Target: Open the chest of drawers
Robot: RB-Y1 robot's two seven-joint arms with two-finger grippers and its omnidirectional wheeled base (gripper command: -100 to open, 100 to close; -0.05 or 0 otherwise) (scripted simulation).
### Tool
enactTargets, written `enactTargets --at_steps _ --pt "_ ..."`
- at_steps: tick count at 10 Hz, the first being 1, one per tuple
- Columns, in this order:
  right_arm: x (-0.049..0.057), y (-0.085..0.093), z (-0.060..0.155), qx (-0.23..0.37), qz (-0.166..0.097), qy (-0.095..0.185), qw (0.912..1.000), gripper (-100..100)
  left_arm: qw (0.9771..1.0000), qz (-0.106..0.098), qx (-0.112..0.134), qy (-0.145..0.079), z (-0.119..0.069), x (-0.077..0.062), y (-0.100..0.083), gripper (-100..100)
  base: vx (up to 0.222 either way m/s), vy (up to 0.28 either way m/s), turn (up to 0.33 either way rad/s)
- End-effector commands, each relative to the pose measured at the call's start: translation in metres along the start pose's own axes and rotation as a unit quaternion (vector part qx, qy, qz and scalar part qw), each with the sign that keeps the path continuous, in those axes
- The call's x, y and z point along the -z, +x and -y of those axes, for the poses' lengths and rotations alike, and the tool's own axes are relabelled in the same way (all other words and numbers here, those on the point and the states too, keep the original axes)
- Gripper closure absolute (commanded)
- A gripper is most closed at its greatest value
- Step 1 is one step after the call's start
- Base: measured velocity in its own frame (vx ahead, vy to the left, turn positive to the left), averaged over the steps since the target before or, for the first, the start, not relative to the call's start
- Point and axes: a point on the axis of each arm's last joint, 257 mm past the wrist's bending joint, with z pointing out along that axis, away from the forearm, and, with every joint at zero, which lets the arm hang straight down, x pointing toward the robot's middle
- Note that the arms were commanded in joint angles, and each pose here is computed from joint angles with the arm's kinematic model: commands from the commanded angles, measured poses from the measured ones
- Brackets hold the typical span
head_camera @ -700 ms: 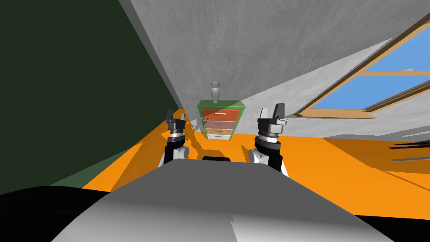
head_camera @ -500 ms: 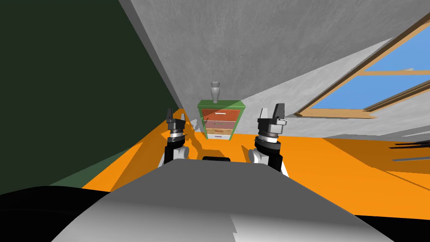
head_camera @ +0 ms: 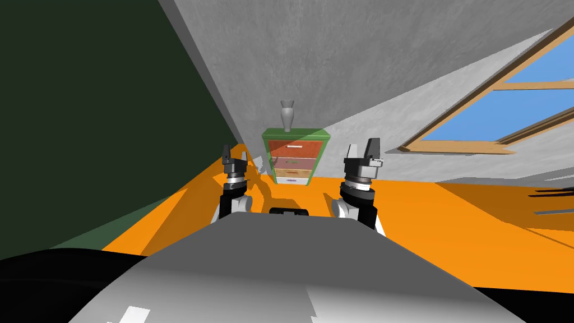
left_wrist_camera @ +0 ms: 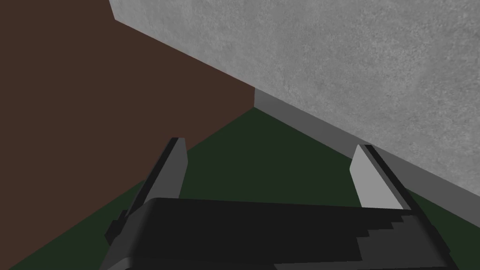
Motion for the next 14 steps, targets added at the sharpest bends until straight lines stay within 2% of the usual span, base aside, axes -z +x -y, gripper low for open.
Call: enactTargets --at_steps 1,2,3,8,14 --pt "0.000 0.000 0.000 0.000 0.000 0.000 1.0000 0 1.0000 0.000 0.000 0.000 0.000 0.000 0.000 0 0.000 0.000 0.000" --pt "0.000 0.000 0.000 0.000 0.000 0.000 1.0000 0 1.0000 0.000 0.000 0.000 0.000 0.000 0.000 0 0.000 0.000 0.000" --pt "0.000 0.000 0.000 0.000 0.000 0.000 1.0000 0 0.9999 -0.014 -0.006 -0.004 -0.004 0.001 0.003 -100 0.016 -0.007 0.002" --pt "0.000 0.000 0.000 0.000 0.000 0.000 1.0000 0 0.9980 -0.052 -0.020 -0.030 -0.035 0.010 0.010 -100 0.049 -0.026 0.007" --pt "0.000 0.000 0.000 0.000 0.000 0.000 1.0000 0 0.9955 -0.067 -0.017 -0.065 -0.088 0.031 0.012 -100 0.093 -0.046 0.011"
